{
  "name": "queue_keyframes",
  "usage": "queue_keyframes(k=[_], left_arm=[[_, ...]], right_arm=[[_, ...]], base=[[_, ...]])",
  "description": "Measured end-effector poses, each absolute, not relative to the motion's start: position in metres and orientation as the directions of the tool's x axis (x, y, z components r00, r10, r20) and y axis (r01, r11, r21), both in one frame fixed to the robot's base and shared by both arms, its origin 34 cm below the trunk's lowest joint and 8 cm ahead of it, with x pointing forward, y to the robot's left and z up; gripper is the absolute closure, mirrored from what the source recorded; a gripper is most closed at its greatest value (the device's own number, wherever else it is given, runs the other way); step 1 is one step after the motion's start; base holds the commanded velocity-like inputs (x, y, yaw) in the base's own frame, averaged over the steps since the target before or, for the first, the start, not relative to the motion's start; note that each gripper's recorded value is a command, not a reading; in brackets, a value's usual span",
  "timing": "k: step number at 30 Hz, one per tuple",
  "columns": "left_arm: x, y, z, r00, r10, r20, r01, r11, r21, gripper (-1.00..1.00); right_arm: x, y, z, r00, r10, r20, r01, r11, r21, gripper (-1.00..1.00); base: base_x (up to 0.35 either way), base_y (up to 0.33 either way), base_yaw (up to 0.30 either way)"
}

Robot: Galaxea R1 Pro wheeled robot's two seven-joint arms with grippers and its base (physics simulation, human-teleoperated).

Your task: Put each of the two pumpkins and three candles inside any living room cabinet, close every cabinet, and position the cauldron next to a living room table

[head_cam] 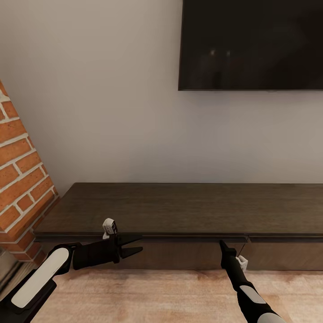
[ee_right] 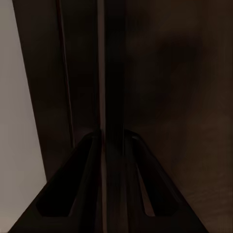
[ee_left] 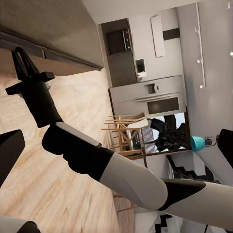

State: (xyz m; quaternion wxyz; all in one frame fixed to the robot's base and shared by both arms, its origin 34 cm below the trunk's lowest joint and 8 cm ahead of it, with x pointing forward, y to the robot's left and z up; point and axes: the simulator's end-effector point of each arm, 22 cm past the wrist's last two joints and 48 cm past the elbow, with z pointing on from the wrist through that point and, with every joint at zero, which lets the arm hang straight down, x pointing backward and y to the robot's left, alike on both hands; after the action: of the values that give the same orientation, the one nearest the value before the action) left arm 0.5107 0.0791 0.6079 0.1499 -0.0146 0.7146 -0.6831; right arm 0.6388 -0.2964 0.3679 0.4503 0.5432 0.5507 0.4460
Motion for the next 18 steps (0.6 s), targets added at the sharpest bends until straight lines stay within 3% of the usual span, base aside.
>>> queue_keyframes(k=[18], left_arm=[[0.5110, 0.0781, 0.6077, -0.955, -0.227, -0.194, 0.183, 0.066, -0.981, -1.00]], right_arm=[[0.6390, -0.2966, 0.3677, -0.005, 1.000, -0.012, 0.198, 0.012, 0.980, 1.00]], base=[[-0.058, 0.000, 0.000]])
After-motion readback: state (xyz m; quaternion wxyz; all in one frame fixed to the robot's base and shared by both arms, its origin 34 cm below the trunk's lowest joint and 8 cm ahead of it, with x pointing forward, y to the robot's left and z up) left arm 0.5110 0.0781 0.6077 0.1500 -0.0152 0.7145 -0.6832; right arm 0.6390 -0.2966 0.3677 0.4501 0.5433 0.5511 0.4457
